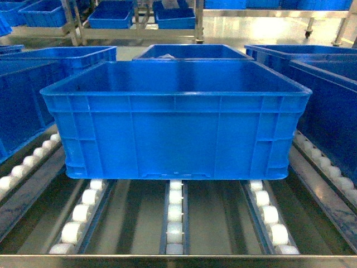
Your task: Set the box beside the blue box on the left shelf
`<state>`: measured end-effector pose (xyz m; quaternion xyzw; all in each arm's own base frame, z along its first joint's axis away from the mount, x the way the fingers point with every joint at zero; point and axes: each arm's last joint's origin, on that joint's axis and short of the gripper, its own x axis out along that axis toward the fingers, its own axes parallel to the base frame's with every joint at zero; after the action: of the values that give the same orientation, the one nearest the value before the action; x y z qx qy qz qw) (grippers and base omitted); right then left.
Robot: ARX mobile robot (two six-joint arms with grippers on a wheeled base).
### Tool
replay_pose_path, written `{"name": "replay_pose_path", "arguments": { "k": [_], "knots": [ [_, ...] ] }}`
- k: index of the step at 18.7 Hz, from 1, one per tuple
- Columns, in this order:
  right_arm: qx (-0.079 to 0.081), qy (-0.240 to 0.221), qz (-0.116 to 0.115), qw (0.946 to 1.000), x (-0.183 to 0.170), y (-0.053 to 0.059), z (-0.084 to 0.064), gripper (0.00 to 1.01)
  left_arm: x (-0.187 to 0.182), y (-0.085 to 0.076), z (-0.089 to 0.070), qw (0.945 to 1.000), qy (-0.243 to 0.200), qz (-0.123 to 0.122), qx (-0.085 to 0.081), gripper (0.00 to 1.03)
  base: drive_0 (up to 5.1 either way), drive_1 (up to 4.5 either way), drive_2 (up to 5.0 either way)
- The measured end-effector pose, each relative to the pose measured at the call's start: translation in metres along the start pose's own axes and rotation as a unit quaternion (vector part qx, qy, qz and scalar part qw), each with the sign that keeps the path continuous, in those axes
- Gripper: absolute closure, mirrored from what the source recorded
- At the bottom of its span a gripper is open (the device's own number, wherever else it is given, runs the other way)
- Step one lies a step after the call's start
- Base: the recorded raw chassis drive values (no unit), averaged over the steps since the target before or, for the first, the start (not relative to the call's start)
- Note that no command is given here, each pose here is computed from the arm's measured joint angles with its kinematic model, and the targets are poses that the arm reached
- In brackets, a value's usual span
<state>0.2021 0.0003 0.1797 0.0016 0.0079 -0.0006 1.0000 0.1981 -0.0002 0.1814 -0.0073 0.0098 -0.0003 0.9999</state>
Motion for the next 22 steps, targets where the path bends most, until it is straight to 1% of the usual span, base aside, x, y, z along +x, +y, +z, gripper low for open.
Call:
{"name": "replay_pose_path", "arguments": {
  "k": [1, 3, 4, 5, 6, 7, 8, 9, 11, 13, 16, 22],
  "knots": [
    [0.0, 0.0, -0.007, 1.0, -0.009, -0.002, -0.002, 1.0, -0.008, 0.0, -0.001, 1.0, -0.003, 0.0, 0.0, 1.01, 0.0, 0.0, 0.0],
    [0.0, -0.003, 0.001, 1.0, -0.023, 0.0, -0.005, 1.0, -0.022, 0.0, -0.005, 1.0, -0.004, 0.0, 0.0, 1.01, 0.0, 0.0, 0.0],
    [0.0, -0.001, 0.001, 1.0, -0.031, 0.0, -0.007, 1.0, -0.029, 0.0, -0.008, 1.0, -0.002, 0.0, 0.0, 1.01, 0.0, 0.0, 0.0],
    [0.0, -0.021, 0.001, 0.9998, -0.036, 0.0, -0.011, 1.0, -0.035, 0.0, -0.009, 1.0, -0.002, 0.0, 0.0, 1.01, 0.0, 0.0, 0.0],
    [0.0, 0.005, 0.001, 1.0, -0.041, 0.0, -0.019, 1.0, -0.04, 0.0, -0.013, 0.9998, -0.02, 0.0, 0.0, 1.01, 0.0, 0.0, 0.0],
    [0.0, 0.012, 0.001, 0.9999, -0.048, 0.0, -0.023, 1.0, -0.044, 0.0, -0.021, 1.0, 0.004, 0.0, 0.0, 1.01, 0.0, 0.0, 0.0],
    [0.0, -0.001, 0.001, 1.0, -0.052, 0.0, -0.018, 1.0, -0.049, 0.0, -0.024, 0.9999, 0.011, 0.001, 0.0, 1.01, 0.0, 0.0, 0.0],
    [0.0, -0.006, 0.001, 1.0, -0.055, 0.0, -0.016, 1.0, -0.053, 0.0, -0.019, 1.0, -0.006, 0.0, 0.0, 1.01, 0.0, 0.0, 0.0],
    [0.0, -0.001, 0.001, 1.0, -0.06, 0.0, -0.017, 1.0, -0.057, 0.0, -0.016, 1.0, -0.009, 0.0, 0.0, 1.01, 0.0, 0.0, 0.0],
    [0.0, -0.007, 0.001, 1.0, -0.064, 0.0, -0.014, 1.0, -0.061, 0.0, -0.016, 1.0, -0.007, 0.0, 0.0, 1.01, 0.0, 0.0, 0.0],
    [0.0, -0.011, 0.001, 0.9999, -0.071, 0.0, -0.012, 1.0, -0.068, 0.0, -0.013, 0.9999, -0.015, 0.0, 0.0, 1.01, 0.0, 0.0, 0.0],
    [0.0, -0.016, 0.001, 0.9999, -0.085, 0.0, -0.01, 1.0, -0.082, 0.0, -0.011, 0.9998, -0.019, 0.0, 0.0, 1.01, 0.0, 0.0, 0.0]
  ]
}}
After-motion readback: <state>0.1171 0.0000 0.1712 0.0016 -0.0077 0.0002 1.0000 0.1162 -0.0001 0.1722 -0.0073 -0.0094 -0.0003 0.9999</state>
